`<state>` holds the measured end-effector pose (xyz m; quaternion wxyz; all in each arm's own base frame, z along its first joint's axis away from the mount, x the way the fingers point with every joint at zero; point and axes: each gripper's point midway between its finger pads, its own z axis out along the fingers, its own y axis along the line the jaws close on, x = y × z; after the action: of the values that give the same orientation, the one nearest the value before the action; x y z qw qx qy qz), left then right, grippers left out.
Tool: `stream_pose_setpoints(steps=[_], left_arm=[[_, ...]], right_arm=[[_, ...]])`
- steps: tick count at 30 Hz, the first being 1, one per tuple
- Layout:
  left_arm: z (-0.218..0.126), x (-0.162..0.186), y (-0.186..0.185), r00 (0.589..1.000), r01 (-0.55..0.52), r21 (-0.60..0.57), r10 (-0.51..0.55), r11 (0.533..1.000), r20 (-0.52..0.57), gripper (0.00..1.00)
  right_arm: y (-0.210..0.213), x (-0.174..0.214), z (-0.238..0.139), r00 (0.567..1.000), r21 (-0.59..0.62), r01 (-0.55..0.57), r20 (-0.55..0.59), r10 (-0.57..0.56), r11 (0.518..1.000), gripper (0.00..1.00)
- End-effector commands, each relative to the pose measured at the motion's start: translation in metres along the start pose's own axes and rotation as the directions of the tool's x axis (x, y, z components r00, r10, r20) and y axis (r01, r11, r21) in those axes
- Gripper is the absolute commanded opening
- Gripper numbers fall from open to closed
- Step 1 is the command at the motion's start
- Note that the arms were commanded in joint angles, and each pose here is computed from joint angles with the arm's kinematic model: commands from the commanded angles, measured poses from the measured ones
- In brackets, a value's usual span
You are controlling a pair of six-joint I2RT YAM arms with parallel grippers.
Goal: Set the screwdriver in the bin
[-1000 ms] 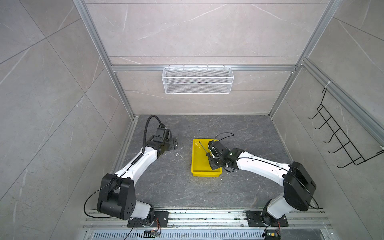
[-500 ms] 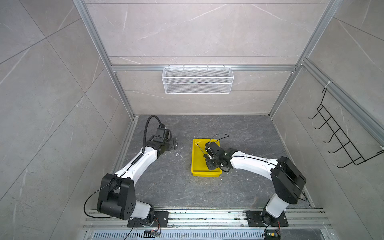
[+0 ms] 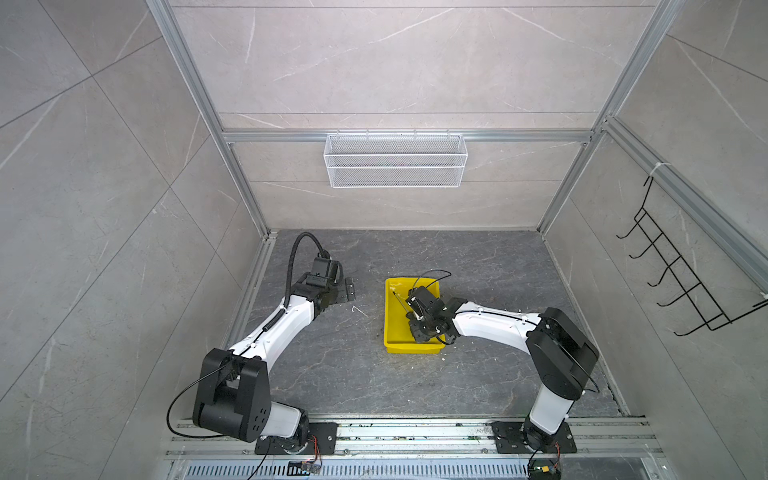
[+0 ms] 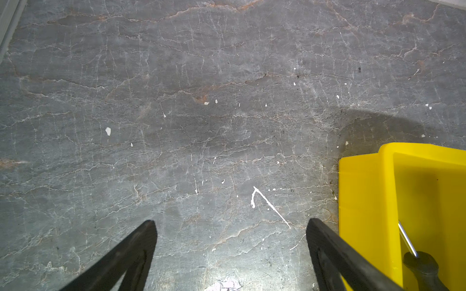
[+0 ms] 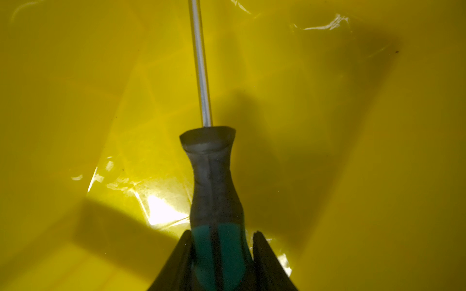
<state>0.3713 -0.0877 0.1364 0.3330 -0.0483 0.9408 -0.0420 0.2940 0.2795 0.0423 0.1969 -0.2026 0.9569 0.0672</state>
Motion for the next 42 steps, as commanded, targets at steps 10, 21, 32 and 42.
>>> stream_pose_setpoints(steps=[10,21,32,42], left_arm=[[-0.013,-0.008,0.002,0.999,0.003,-0.003,-0.003,1.000,0.051,0.96],[-0.028,-0.012,0.002,0.994,-0.010,0.020,0.008,1.000,0.108,0.97],[-0.058,-0.037,0.031,0.959,-0.049,-0.134,0.084,0.990,0.270,1.00],[-0.083,-0.047,0.069,0.861,0.005,-0.310,0.154,0.951,0.486,1.00]], right_arm=[[0.006,-0.025,-0.014,0.996,-0.010,0.003,0.092,-0.002,1.000,0.54],[0.012,-0.065,-0.093,0.936,-0.093,0.046,0.351,-0.010,0.995,0.66],[-0.067,-0.086,-0.168,0.858,0.177,-0.020,0.509,-0.074,0.984,0.99],[-0.176,-0.061,-0.185,0.792,0.228,-0.299,0.601,0.108,0.927,0.99]])
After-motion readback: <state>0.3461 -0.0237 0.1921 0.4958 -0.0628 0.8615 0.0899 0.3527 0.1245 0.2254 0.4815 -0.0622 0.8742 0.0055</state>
